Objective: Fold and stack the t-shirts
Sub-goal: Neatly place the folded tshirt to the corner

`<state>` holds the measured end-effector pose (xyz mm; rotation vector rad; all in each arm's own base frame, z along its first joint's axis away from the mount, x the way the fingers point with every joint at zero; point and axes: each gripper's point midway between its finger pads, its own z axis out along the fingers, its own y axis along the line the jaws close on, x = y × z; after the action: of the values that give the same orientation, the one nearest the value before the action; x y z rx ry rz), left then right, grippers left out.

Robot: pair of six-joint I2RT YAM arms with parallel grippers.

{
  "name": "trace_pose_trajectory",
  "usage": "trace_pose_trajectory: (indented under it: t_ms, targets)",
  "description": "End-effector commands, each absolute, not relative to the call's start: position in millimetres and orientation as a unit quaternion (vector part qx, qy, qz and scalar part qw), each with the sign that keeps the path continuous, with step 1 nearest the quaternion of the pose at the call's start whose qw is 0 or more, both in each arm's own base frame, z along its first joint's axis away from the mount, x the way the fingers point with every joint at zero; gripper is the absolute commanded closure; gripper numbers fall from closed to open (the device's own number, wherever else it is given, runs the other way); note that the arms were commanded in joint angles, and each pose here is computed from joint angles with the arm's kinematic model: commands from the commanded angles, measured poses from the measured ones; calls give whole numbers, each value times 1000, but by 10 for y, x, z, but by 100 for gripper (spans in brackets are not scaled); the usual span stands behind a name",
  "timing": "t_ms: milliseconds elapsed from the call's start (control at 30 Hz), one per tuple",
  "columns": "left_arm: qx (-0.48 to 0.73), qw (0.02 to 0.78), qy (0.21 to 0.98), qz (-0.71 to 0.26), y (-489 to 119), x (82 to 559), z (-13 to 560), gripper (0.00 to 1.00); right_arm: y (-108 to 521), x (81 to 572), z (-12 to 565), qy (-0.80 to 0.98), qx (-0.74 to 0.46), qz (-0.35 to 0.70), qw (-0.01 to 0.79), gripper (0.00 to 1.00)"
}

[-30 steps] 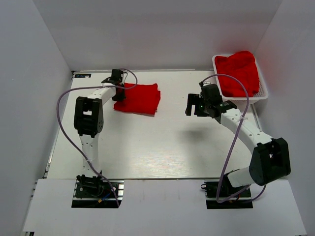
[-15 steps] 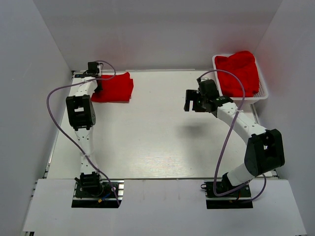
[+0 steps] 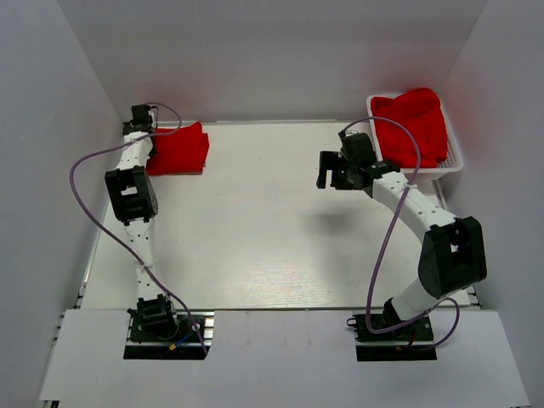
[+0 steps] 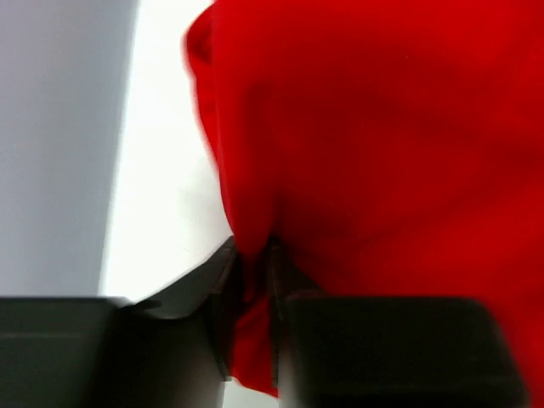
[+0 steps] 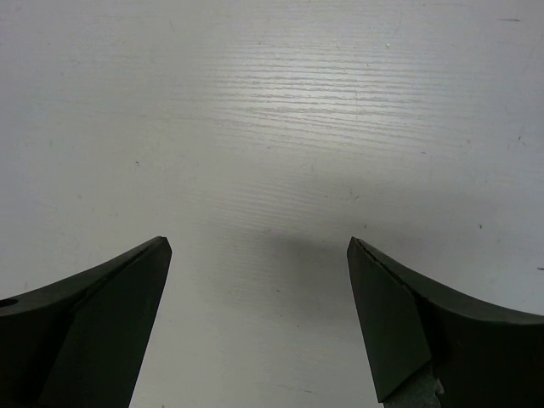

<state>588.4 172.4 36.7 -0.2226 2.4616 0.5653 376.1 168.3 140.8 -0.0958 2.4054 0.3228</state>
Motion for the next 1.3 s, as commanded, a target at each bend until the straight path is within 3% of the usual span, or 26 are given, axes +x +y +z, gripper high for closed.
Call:
trace_pose_trajectory:
  t_ms: [0,33,67,100,300,467,667,767,833,867,900,1000,1167,1267]
  targets:
    - [-119,332,904,240,1931,5929,837,60,1686,3810,1660,917,-36,134,374,10]
    - [-127,338,900,243,1940,5921,952,50,1675,3800,1646,918,-36,132,372,10]
    - [-130,340,901,237,1917,5901,1025,13,1681,3771,1693,916,-35,137,375,10]
    - [-139,348,897,234,1907,5887,1137,0,1663,3763,1708,916,-35,137,376,10]
    - [-167,418,874,182,1640,5651,2261,0,1637,3614,1831,907,-37,152,390,10]
    - [-111,434,892,56,746,5489,2597,0,1546,3451,1922,906,-24,157,393,10]
    - [-74,421,904,-8,-218,4980,2878,0,1422,3231,1966,907,9,166,387,10]
    - [-96,364,925,-50,-685,4263,2472,0,1383,3108,1907,909,22,175,378,10]
    - [-49,408,902,-135,-1240,4063,2579,0,1352,3018,1884,908,27,179,378,10]
    - [-38,386,912,-137,-1322,3826,2297,0,1391,2975,1895,908,22,192,373,10]
    - [-27,402,904,-144,-1442,3612,2428,0,1363,2913,1857,908,20,192,371,10]
    - [-18,341,932,-124,-1606,3130,2049,0,1307,2800,1869,904,24,193,382,10]
    - [13,272,955,-117,-1887,2682,1542,0,1330,2627,1844,895,34,221,387,10]
    - [23,281,954,-105,-1948,2640,1542,0,1370,2593,1911,883,34,243,400,10]
